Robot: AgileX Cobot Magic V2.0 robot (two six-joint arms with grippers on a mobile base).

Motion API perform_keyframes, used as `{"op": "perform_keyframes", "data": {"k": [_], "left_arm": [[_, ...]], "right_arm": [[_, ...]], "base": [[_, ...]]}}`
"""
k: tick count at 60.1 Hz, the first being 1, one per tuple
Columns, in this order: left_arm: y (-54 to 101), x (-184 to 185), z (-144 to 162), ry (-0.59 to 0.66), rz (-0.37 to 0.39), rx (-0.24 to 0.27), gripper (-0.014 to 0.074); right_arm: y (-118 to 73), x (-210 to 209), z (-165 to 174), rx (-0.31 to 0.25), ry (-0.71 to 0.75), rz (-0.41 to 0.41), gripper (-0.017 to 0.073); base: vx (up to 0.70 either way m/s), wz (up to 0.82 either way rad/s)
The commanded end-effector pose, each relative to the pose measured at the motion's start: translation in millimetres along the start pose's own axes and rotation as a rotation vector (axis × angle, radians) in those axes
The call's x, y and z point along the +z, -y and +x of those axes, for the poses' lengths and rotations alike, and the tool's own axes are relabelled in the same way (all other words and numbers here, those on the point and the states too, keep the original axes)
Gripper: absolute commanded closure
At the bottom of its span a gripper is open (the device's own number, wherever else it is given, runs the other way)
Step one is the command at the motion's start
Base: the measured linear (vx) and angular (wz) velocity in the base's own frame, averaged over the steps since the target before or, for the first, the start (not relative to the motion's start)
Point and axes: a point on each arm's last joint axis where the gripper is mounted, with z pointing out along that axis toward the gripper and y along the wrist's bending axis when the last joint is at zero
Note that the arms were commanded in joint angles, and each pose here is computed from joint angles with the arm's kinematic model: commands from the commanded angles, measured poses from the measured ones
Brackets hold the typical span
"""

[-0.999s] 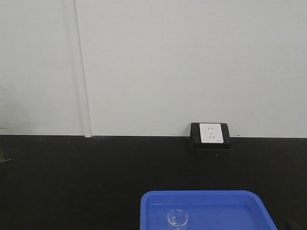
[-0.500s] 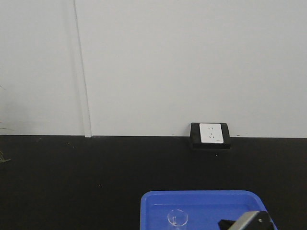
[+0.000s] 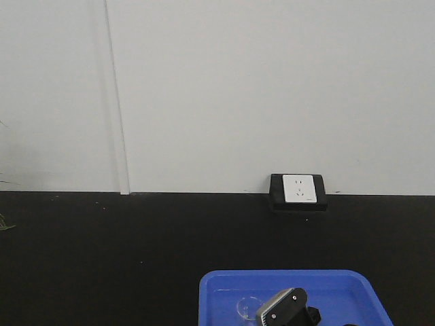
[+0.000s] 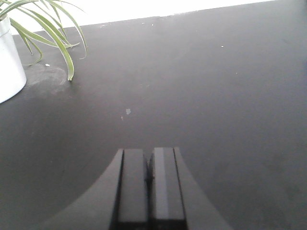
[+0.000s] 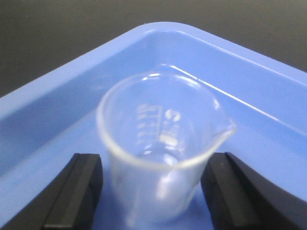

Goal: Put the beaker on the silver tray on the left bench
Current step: 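Lower the right gripper around the glass beaker in the blue tray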

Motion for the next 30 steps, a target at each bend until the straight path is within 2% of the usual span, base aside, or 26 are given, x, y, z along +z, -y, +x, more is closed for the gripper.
{"op": "perform_keyframes", "data": {"k": [1, 21, 30], "left_arm": [[0.7, 1.5, -1.4, 0.069, 0.005, -0.003, 0.0592], [0.7, 1.5, -1.4, 0.069, 0.005, -0.003, 0.0592], [0.7, 1.5, -1.4, 0.069, 0.005, -0.003, 0.0592]], "right_arm": [[6.0, 4.1, -32.1, -0.017, 0.160, 0.016, 0.0056], [14.6, 29.1, -44.5, -0.030, 0.212, 0.018, 0.0057], [15.5, 31.6, -44.0, -0.030, 0.202, 0.019, 0.0108]], "base": [[0.00, 0.00], [0.00, 0.00], [0.00, 0.00]]}}
